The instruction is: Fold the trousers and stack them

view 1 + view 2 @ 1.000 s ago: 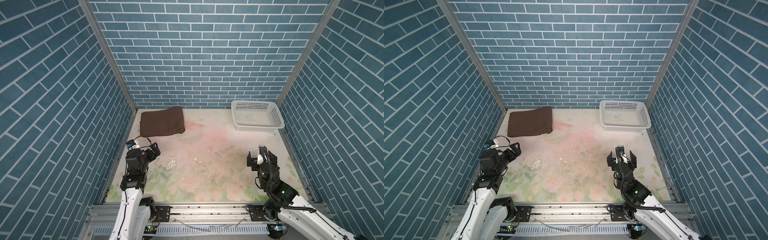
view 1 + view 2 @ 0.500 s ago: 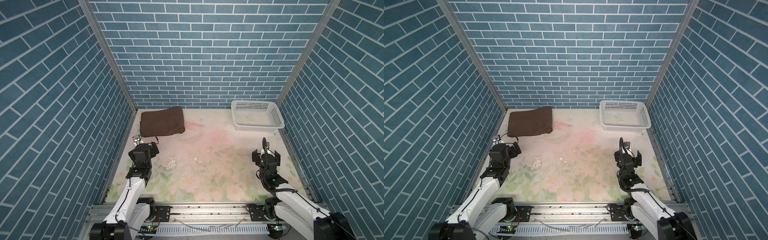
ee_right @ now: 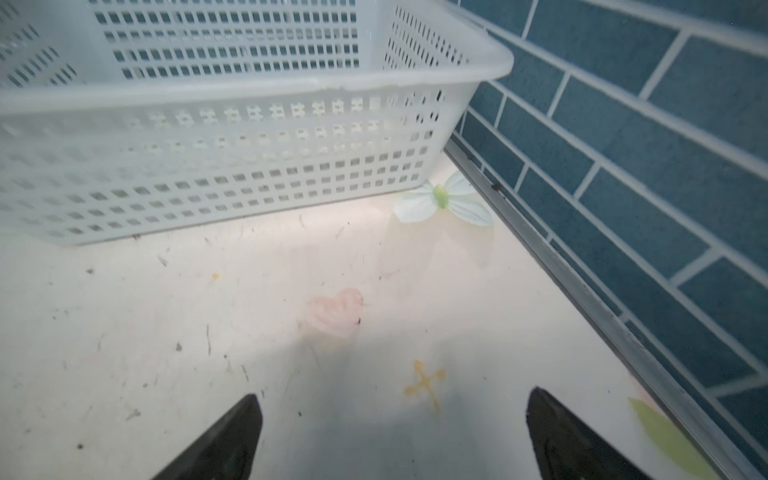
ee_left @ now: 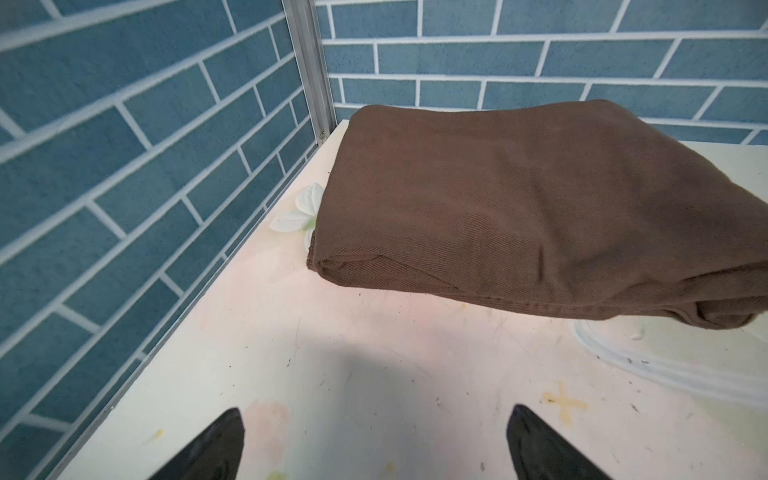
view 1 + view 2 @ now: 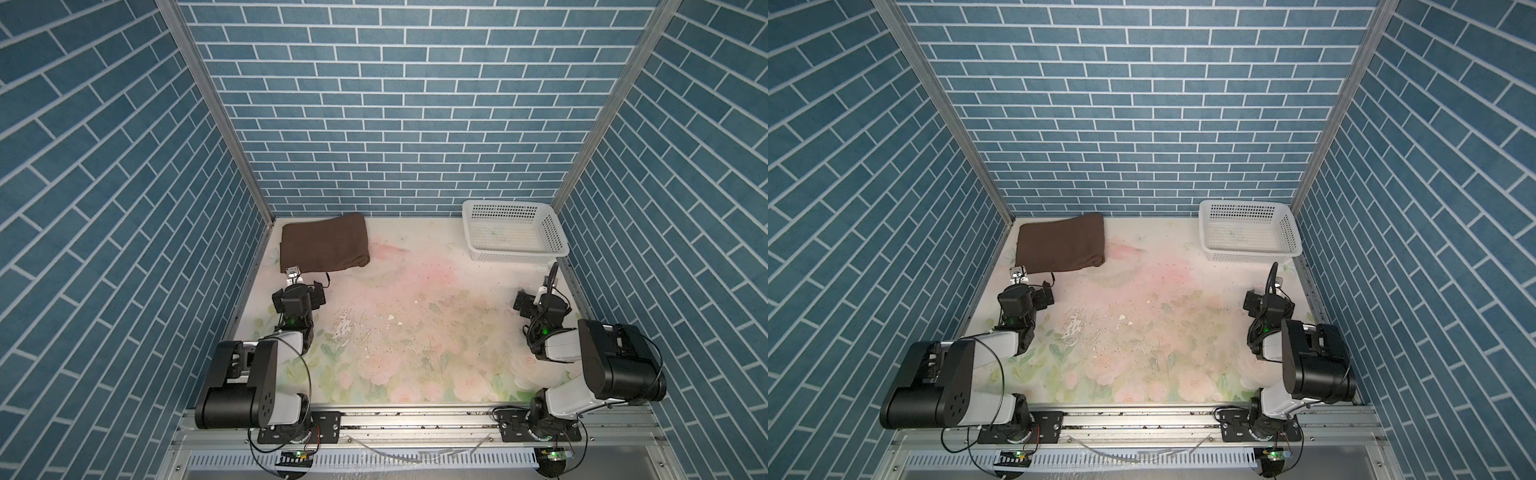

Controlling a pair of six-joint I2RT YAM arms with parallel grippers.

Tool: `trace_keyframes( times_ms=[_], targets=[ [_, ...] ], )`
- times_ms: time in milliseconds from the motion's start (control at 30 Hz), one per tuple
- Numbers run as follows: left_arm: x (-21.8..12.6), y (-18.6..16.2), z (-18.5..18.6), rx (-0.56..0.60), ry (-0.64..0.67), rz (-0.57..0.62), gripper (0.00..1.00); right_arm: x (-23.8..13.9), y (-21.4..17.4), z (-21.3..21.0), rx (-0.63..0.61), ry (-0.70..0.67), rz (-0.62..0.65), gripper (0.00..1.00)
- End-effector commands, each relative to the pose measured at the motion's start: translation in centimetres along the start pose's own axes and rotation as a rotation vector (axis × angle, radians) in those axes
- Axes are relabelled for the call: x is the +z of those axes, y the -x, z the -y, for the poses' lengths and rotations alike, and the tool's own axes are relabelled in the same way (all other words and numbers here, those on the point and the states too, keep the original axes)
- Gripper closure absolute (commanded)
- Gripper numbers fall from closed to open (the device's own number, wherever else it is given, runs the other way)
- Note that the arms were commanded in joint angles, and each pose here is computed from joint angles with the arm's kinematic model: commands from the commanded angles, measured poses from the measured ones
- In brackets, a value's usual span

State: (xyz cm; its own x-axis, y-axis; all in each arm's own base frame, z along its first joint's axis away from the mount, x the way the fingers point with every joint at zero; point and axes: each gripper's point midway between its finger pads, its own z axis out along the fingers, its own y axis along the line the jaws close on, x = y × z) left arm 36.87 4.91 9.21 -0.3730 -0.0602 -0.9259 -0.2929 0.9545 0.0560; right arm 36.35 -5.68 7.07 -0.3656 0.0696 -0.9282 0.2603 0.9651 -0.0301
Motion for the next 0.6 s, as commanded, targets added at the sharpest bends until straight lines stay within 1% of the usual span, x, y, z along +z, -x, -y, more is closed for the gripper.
trace_keyframes(
  times_ms=[0,33,67,133,400,567],
  targets=[
    [0.5,1.2,1.9,0.045,-0.092,0.106,0.01,0.8,2.9,-1.9,0.023,0.096,0.071,0.01],
    [0.6,0.9,2.9,0.070,-0.140,0.088,0.01,1.0,2.4,-2.2,0.011,0.114,0.025,0.01],
    [0.9,0.8,3.5,0.088,-0.172,0.041,0.01,1.3,2.6,-2.6,0.002,0.131,0.027,0.01],
    [1.0,0.8,4.1,0.106,-0.194,0.045,0.01,1.2,2.4,-3.1,-0.010,0.161,0.013,0.01],
    [1.0,0.8,4.1,0.107,-0.191,0.043,0.01,1.3,2.5,-4.4,-0.044,0.230,-0.001,0.01],
    [1.1,0.8,4.0,0.108,-0.189,0.042,0.01,1.5,2.4,-4.4,-0.045,0.232,-0.012,0.01]
  ],
)
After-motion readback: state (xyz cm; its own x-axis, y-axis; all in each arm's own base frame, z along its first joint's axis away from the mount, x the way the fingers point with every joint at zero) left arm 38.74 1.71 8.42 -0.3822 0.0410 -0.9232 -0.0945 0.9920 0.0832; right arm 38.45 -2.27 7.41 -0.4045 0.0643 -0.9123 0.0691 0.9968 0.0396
